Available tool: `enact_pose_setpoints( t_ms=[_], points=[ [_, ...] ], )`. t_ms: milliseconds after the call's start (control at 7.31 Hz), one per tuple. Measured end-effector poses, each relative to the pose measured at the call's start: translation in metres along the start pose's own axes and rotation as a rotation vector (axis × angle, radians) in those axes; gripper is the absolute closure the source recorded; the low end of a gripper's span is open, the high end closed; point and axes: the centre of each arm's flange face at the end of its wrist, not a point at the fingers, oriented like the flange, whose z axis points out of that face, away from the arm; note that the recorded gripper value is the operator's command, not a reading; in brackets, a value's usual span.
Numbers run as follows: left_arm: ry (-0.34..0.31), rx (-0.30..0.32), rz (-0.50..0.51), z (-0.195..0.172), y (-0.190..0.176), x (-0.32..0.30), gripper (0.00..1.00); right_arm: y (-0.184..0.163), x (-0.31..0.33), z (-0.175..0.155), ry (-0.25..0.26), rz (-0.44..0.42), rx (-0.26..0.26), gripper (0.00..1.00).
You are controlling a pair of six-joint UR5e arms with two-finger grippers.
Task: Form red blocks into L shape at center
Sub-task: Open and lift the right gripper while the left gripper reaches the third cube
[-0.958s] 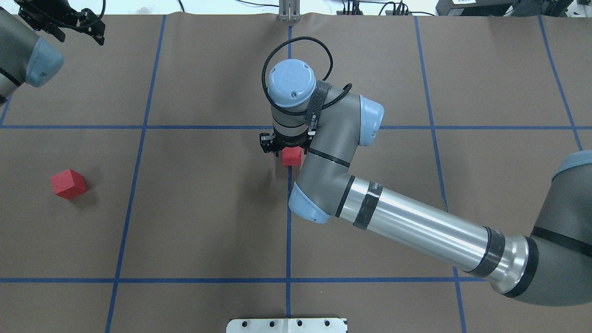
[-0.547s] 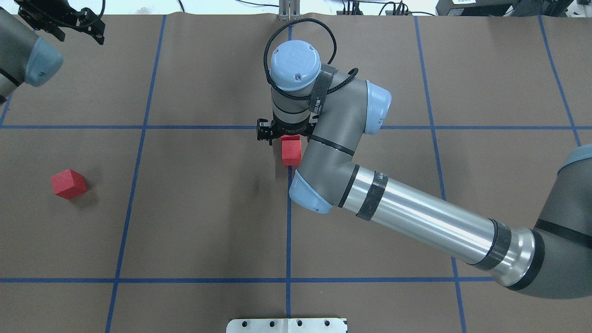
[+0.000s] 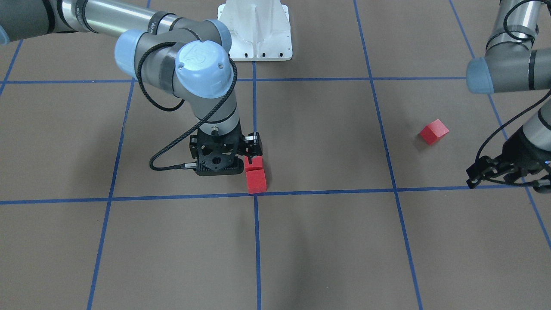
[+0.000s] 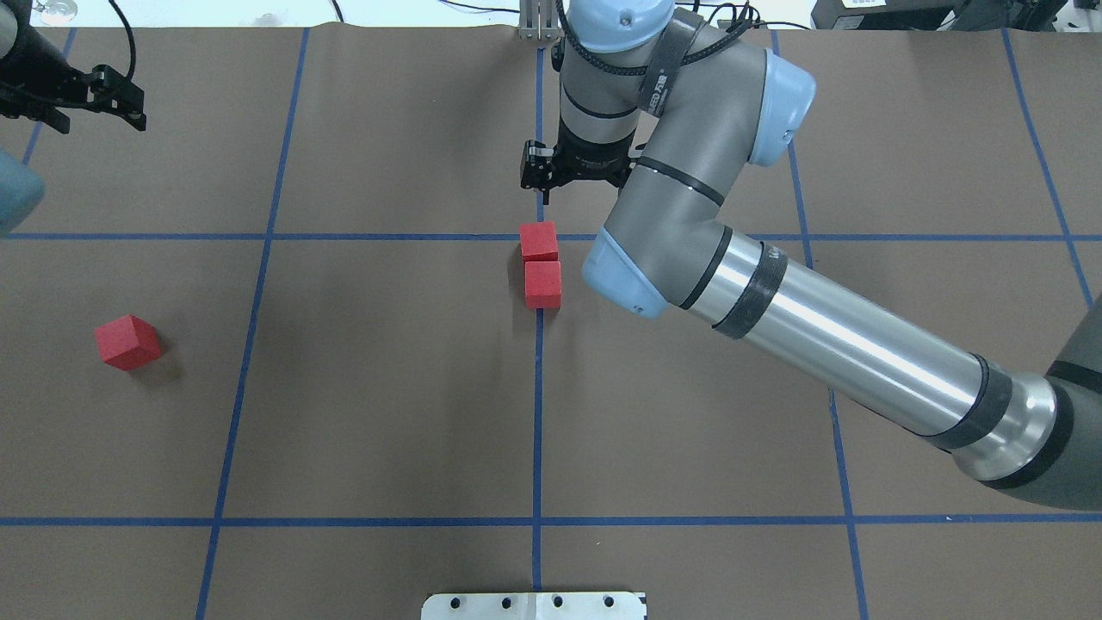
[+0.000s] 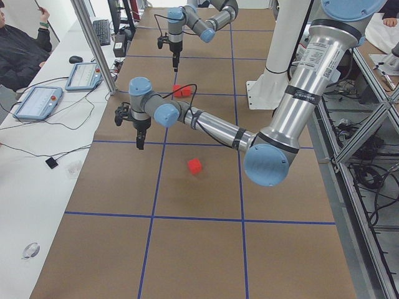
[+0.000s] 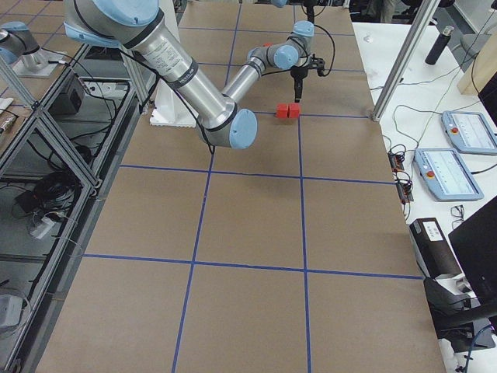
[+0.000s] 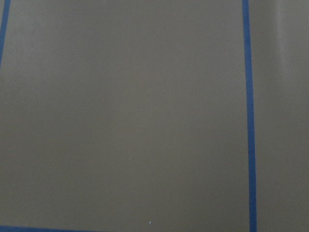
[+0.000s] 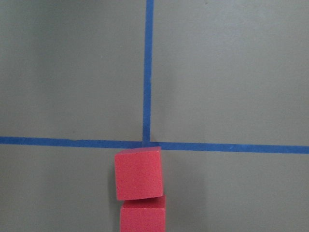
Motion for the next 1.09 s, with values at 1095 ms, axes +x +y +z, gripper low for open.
enact_pose_setpoints(
  t_ms=[1095],
  points=[
    [-0.036, 0.049, -0.148, 0.084, 0.2, -0.036, 0.0, -0.042, 0.094, -0.013, 0.02, -0.035, 0.011, 0.01]
  ],
)
